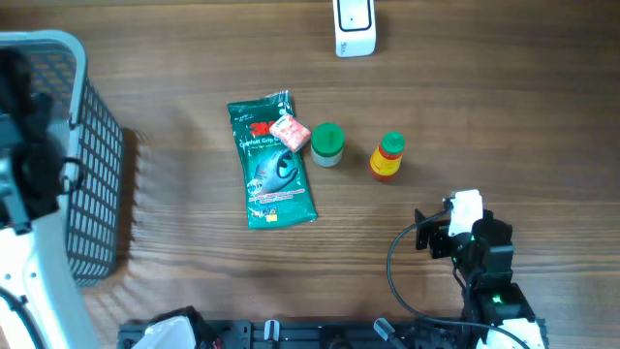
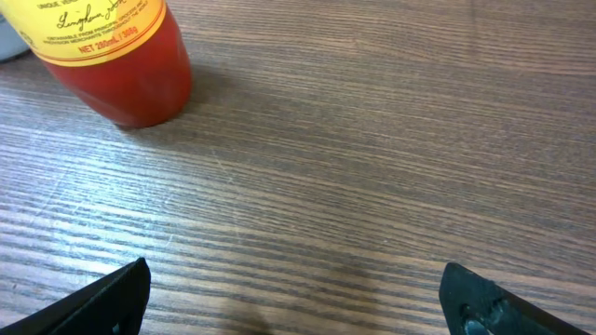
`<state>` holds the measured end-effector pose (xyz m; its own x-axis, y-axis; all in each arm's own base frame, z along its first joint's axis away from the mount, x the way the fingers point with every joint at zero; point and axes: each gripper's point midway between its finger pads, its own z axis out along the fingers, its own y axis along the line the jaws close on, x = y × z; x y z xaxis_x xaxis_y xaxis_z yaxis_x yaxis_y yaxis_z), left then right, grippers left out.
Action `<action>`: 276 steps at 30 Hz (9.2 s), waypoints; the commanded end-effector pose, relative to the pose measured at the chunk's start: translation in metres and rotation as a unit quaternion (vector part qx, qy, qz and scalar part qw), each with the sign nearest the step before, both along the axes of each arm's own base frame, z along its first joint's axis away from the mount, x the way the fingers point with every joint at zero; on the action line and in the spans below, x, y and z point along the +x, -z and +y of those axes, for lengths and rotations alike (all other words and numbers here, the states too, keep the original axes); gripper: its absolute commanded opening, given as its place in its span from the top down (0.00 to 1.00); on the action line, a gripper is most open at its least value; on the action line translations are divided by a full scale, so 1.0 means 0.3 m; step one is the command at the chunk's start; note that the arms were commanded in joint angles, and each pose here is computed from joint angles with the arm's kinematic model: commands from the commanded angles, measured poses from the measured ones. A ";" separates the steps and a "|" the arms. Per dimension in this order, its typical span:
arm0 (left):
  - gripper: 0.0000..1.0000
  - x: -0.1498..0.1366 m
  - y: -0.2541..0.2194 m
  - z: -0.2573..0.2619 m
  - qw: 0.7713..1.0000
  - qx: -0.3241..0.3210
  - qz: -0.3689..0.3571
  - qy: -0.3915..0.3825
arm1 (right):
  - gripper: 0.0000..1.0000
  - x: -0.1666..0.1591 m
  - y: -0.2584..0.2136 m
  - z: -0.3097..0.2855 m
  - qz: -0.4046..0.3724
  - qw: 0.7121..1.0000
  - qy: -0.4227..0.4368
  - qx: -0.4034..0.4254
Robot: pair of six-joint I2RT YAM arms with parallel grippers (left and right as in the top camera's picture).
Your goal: Scan the item barcode
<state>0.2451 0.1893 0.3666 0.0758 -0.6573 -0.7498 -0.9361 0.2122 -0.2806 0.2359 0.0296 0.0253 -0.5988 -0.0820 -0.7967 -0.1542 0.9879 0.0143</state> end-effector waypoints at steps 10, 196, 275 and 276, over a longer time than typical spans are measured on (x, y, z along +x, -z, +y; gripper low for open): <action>0.00 -0.093 0.591 0.304 0.949 -0.231 0.100 -0.187 | 0.00 0.002 -0.003 -0.003 -0.004 1.000 -0.001 -0.007; 0.96 0.363 -0.234 -0.336 0.847 0.137 -0.136 0.496 | 0.00 0.002 -0.003 -0.003 -0.004 1.000 -0.001 -0.007; 0.00 -0.346 0.296 -0.716 0.745 0.059 0.154 0.646 | 0.00 0.081 -0.210 0.131 -0.065 0.954 0.037 0.289; 0.00 -0.346 0.296 -0.716 0.745 0.059 0.154 0.646 | 0.00 0.081 -0.240 0.156 -0.045 0.923 0.059 0.377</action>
